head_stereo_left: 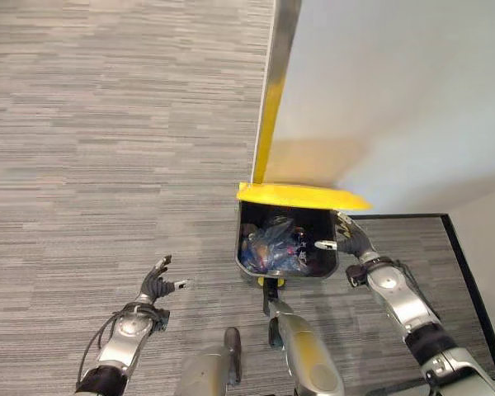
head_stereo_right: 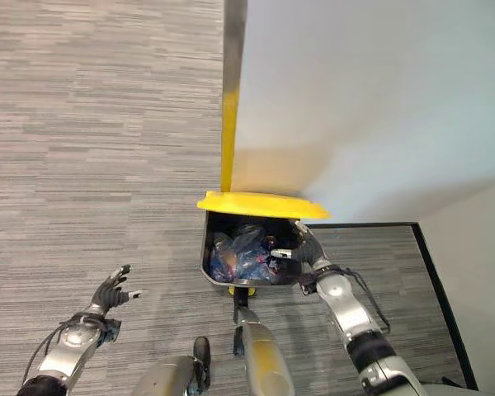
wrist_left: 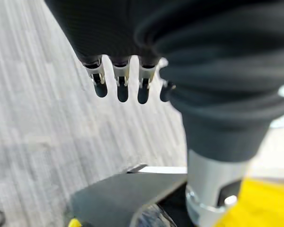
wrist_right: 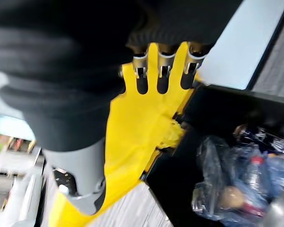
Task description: Gather garbage on tea table into small bin, then transfer packed bag to large trash can.
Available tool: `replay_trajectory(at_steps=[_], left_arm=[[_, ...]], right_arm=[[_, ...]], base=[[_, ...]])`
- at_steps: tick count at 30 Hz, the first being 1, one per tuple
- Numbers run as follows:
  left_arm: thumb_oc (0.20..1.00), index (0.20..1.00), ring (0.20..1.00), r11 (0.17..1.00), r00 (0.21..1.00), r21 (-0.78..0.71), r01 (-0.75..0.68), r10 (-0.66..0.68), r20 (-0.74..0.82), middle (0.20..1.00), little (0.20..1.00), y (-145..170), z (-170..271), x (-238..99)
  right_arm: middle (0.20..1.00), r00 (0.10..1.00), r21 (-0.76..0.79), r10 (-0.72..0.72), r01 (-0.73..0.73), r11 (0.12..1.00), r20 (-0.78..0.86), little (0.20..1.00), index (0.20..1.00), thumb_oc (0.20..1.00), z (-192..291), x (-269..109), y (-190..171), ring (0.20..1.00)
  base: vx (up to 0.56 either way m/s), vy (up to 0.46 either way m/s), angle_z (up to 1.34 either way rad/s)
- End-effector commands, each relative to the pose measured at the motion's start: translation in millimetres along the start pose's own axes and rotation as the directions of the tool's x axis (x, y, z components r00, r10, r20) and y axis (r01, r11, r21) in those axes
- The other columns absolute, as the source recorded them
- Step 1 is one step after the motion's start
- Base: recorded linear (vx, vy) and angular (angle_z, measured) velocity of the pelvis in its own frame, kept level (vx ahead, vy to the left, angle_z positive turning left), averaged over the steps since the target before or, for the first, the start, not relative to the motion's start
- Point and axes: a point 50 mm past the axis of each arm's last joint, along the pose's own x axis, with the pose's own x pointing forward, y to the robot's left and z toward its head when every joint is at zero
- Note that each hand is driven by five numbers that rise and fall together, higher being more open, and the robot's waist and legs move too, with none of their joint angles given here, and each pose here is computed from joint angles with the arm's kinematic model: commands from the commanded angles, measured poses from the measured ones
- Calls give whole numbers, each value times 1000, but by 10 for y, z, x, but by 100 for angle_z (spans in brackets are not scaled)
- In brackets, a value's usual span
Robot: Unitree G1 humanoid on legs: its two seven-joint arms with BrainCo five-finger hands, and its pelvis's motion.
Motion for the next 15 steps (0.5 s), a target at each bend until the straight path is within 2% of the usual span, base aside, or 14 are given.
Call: replay_trajectory(at_steps=[1, 6, 8, 15], left_arm=[[1000, 1000, 1000, 999, 996, -32, -6, 9, 93, 1000, 1000, 53, 164, -19], [1000, 1000, 1000, 998, 999, -54, -43, 45, 22, 1000, 1000, 117, -30, -91], [1000, 1000, 1000, 997, 999, -60, -47, 46, -13, 1000, 1000, 103, -121, -126], [1000, 1000, 1000, 997, 997, -77, -27, 21, -73, 1000, 1000, 35, -282, -200]], right_arm=[[1000, 994, -54, 11, -5, 999, 113, 1000, 1000, 1000, 212, 25, -59, 1000], [1000, 1000, -46, -14, 13, 999, -24, 1000, 1000, 1000, -189, -154, -65, 1000], [1000, 991, -74, -3, -7, 997, -133, 1000, 1000, 1000, -450, -259, -22, 1000], [1000, 960, -65, -23, 6, 998, -279, 1000, 1000, 1000, -807, -482, -78, 1000]], base=[[-130, -8, -18], [-21, -108, -16], [63, -208, -16], [56, -90, -12]])
